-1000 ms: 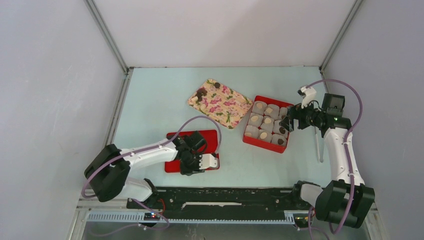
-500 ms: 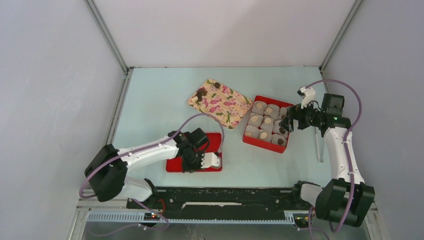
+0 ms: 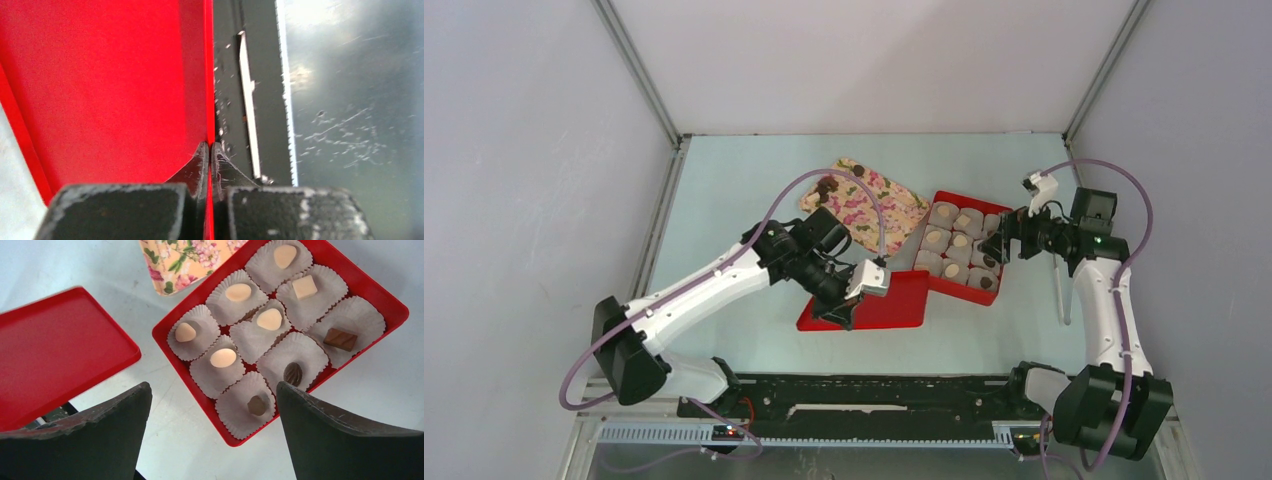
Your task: Pack the chocolate
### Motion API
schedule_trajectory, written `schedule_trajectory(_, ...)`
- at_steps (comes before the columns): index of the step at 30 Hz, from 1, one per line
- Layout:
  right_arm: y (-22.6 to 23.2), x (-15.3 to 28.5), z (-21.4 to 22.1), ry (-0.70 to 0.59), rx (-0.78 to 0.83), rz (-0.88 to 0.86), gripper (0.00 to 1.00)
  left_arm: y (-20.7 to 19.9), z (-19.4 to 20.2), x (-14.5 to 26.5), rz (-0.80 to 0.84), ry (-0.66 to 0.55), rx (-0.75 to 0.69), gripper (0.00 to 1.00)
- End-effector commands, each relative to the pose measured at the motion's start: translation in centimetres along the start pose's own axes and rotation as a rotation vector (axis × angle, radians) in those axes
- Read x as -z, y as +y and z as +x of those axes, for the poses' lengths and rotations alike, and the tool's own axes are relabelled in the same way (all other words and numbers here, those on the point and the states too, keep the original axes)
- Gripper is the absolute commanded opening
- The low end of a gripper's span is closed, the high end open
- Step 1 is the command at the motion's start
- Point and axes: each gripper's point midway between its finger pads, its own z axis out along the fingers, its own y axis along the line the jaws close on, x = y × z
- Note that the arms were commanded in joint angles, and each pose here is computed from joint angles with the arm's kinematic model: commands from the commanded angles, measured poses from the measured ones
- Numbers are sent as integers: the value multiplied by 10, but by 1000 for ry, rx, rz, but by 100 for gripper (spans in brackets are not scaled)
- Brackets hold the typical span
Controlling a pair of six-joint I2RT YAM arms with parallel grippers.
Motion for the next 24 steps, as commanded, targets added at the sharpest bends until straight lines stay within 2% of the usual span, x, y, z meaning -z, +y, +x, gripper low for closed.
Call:
schedule_trajectory(1, 15, 10, -18, -83, -1, -73, 97, -28, -55, 13, 151, -193, -4, 0)
schedule_trajectory(14, 36, 58, -39, -319, -60, -330, 98, -47, -133, 33, 437, -452, -31, 0)
schedule_trajectory(19, 29, 64, -35, -343, -125, -336, 98, -33, -164, 30, 547, -508, -6, 0)
schedule_trajectory(24, 24, 93, -47, -515, -193, -402, 99, -13, -190, 26, 541, -562, 0, 0)
